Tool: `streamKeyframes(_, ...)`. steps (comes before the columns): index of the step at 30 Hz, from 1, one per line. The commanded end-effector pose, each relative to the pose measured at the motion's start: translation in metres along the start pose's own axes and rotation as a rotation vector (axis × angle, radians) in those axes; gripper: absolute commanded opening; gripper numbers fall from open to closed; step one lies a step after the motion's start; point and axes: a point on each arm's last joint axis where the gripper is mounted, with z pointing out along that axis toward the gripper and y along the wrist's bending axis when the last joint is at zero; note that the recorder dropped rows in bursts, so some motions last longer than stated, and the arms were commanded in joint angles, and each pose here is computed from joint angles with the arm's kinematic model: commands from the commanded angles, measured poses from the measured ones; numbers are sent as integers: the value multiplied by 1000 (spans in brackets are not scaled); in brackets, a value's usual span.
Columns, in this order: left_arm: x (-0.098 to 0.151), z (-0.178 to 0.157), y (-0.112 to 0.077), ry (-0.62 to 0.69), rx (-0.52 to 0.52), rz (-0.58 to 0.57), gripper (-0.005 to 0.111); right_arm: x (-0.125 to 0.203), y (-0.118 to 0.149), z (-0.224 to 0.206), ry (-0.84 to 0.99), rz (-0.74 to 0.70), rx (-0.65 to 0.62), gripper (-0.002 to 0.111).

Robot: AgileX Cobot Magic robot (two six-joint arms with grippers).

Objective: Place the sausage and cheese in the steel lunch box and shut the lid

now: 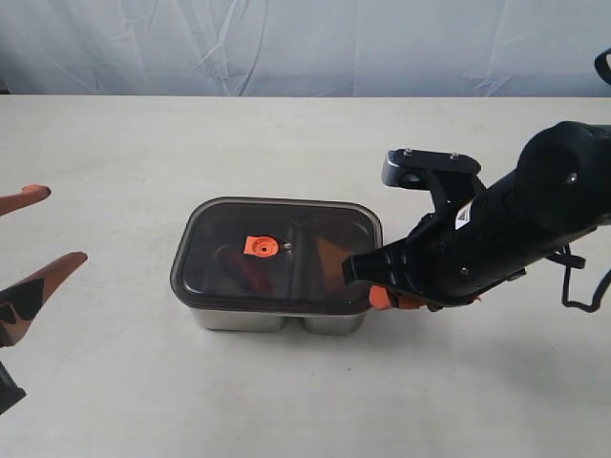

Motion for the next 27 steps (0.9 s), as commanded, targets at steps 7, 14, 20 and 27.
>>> streamKeyframes(7,3,-1,4,43,-28,-37,50,0,4,-24,-82,-41,-20,7)
streamKeyframes(14,0,5,-2,23,31,-76,41,-4,8,-39,-164,-55,-44,7)
streamKeyframes(20,-6,37,-14,47,206,-35,0,-11,11,-31,-117,-112,-43,7)
streamKeyframes(27,-14,93,-15,142,341,21,0,-18,15,-30,-127,-101,-60,7)
